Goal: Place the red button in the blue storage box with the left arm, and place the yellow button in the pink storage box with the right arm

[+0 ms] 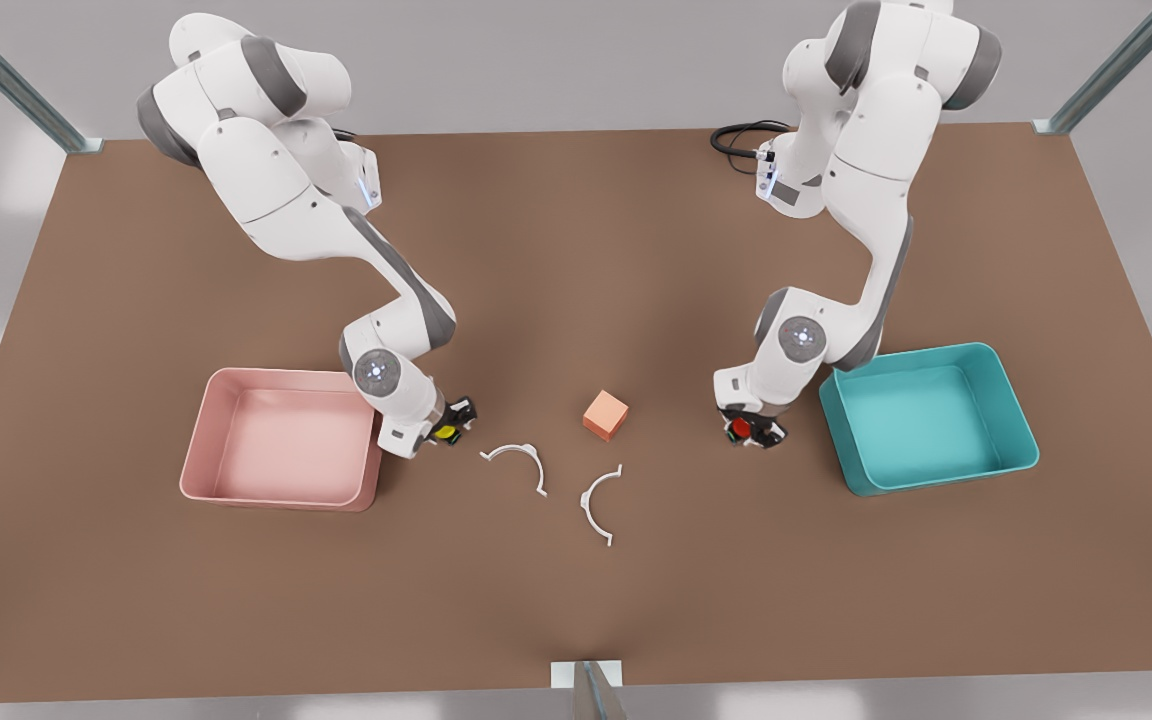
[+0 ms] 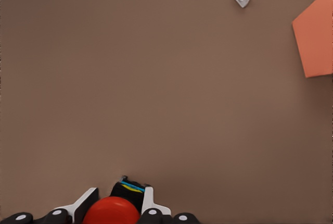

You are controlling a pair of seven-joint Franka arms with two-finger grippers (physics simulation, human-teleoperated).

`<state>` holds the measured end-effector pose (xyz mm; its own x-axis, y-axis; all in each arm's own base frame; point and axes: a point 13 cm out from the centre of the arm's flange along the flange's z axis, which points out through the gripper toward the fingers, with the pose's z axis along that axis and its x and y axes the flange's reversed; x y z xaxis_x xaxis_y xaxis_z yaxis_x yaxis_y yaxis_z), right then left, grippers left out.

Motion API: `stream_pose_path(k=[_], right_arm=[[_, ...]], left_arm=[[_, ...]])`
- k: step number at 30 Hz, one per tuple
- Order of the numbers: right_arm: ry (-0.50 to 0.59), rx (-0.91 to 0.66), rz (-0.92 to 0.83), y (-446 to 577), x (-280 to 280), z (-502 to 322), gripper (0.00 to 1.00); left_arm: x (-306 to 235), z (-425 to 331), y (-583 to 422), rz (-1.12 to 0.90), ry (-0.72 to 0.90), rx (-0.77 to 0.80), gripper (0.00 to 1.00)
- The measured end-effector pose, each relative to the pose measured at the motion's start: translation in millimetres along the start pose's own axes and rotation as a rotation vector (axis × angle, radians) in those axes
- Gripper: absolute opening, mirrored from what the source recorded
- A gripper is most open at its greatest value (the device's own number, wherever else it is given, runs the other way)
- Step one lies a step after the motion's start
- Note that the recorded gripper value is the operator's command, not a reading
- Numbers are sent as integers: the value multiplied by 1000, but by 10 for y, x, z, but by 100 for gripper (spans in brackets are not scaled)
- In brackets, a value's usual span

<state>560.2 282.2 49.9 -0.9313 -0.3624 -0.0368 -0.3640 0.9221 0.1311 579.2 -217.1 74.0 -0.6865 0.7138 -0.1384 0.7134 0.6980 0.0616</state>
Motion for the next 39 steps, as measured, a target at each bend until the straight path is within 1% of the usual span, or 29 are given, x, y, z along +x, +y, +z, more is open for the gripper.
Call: stream_pose_path(k=[2, 3, 4, 6, 7, 9, 11, 15, 19, 21, 23, 24, 25, 29, 30, 31, 32, 33, 34, 35, 36, 37, 39], right_arm=[[-2, 0, 0, 0, 4, 6, 72], [-4, 0, 1, -1, 2, 6, 67], [-6, -1, 1, -1, -2, 5, 61], [-9, -2, 1, 0, -8, 3, 51], [-10, -3, 1, 1, -11, 5, 48], [-13, -1, -5, -3, -20, -1, 48], [-27, 3, -13, -3, -77, -64, 48], [-79, 17, -25, -1, -260, -375, 48], [-181, 43, -24, -47, -801, -1248, 48], [-193, 66, 2, -261, -843, -1675, 48], [-175, 92, 46, -620, -745, -1985, 48], [-156, 101, 74, -856, -659, -2053, 48], [-132, 108, 95, -1048, -558, -2072, 48], [-34, 113, 191, -1929, -65, -2050, 48], [-7, 108, 212, -2144, 88, -1993, 48], [20, 102, 225, -2291, 233, -1922, 48], [46, 96, 227, -2372, 354, -1846, 49], [70, 90, 221, -2401, 454, -1767, 52], [90, 84, 211, -2402, 523, -1699, 79], [105, 80, 197, -2386, 563, -1650, 97], [115, 77, 182, -2358, 580, -1614, 100], [117, 76, 170, -2354, 562, -1605, 100], [76, 85, 146, -2392, 326, -1787, 100]], left_arm=[[-35, -71, 16, 0, -10, -6, 47], [-69, -150, 37, 0, -19, -12, 47], [-116, -278, 67, 0, -30, -20, 47], [-210, -675, 170, -4, -55, -43, 47], [-225, -875, 233, -10, -62, -53, 47], [-143, -1219, 454, -39, -61, -71, 47], [89, -1467, 790, -88, -42, -83, 47], [621, -1622, 1297, -169, 14, -62, 47], [1193, -1540, 1725, -225, 63, -22, 47], [1509, -1447, 1931, -255, 80, 6, 47], [1852, -1291, 2114, -284, 98, 42, 47], [1998, -1168, 2149, -290, 110, 67, 64], [2081, -1071, 2146, -284, 118, 89, 100], [2086, -987, 2130, -224, 107, 131, 100], [1958, -1153, 2187, -210, 89, 118, 100], [1709, -1424, 2301, -199, 63, 96, 100], [1404, -1740, 2401, -193, 37, 75, 100], [1087, -2086, 2477, -192, 7, 52, 100], [761, -2406, 2457, -188, -19, 34, 100], [460, -2703, 2369, -185, -38, 25, 100], [246, -2956, 2253, -189, -46, 23, 100], [93, -3187, 2114, -191, -42, 17, 100], [-91, -3559, 1879, -211, -22, 11, 100]])
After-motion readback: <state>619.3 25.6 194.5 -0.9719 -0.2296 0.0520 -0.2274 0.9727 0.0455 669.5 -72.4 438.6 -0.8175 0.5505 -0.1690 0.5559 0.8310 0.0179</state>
